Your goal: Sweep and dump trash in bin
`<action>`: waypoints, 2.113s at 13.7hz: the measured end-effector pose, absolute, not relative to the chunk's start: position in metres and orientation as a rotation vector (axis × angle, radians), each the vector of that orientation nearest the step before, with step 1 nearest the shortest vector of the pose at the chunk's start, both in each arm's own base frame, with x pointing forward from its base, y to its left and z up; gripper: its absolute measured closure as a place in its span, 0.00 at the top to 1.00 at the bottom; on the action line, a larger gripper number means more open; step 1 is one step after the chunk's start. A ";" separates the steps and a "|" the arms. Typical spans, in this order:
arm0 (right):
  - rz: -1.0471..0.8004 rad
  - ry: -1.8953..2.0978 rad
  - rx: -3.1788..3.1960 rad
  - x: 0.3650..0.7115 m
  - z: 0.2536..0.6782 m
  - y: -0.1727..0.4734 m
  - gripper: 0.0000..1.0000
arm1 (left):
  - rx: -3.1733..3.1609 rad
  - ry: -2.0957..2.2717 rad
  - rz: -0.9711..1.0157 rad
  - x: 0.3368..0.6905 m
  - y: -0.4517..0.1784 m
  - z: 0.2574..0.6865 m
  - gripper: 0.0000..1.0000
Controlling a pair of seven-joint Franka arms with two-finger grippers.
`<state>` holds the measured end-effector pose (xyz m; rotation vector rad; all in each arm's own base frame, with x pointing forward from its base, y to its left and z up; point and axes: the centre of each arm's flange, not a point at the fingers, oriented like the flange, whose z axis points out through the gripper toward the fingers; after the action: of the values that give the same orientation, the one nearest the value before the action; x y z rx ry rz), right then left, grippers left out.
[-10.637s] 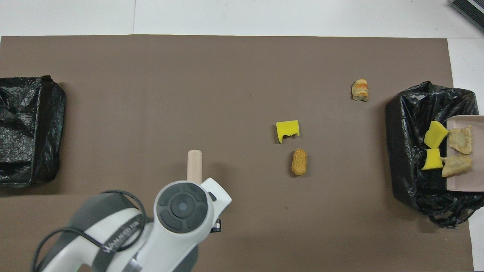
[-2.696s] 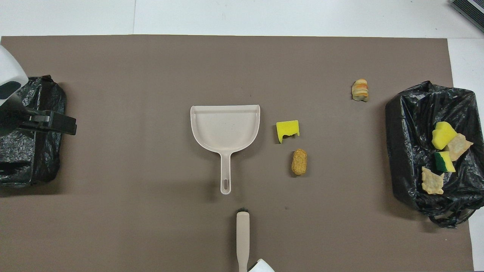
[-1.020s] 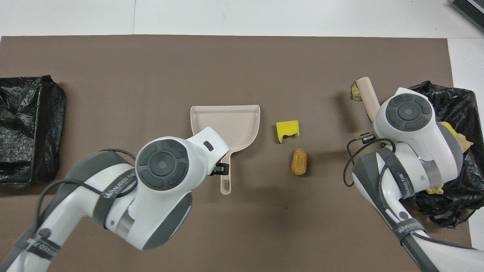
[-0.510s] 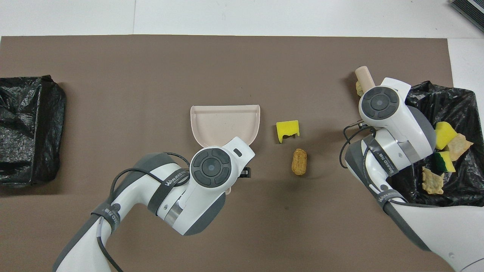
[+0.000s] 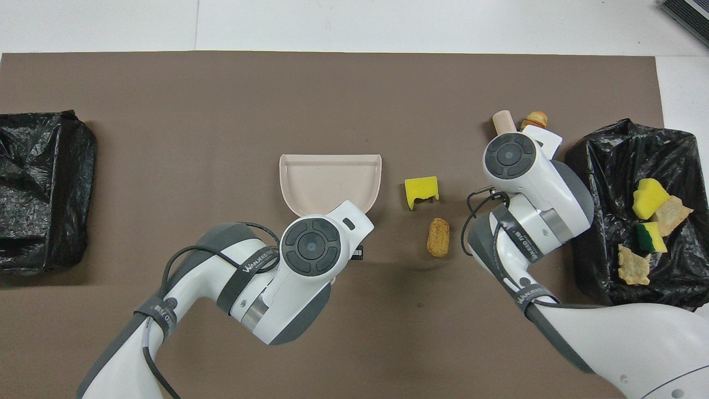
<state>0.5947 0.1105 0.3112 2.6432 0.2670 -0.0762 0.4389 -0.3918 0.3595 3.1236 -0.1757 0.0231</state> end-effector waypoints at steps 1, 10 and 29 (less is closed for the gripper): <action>-0.096 0.262 2.655 0.590 0.319 0.129 0.26 | 3.135 -0.216 0.050 0.441 -0.390 0.362 0.31; -0.058 0.187 2.536 0.614 0.348 0.054 0.26 | 2.996 -1.214 -0.064 0.438 -0.358 0.403 0.31; -0.221 -0.010 2.815 0.594 0.352 0.139 0.26 | 2.655 -1.850 -0.240 0.400 -0.367 0.389 0.31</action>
<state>0.5941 0.1385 0.3525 2.8154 -0.0095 -0.2209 0.3999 -0.3671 0.3885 2.6553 -1.8498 -0.2397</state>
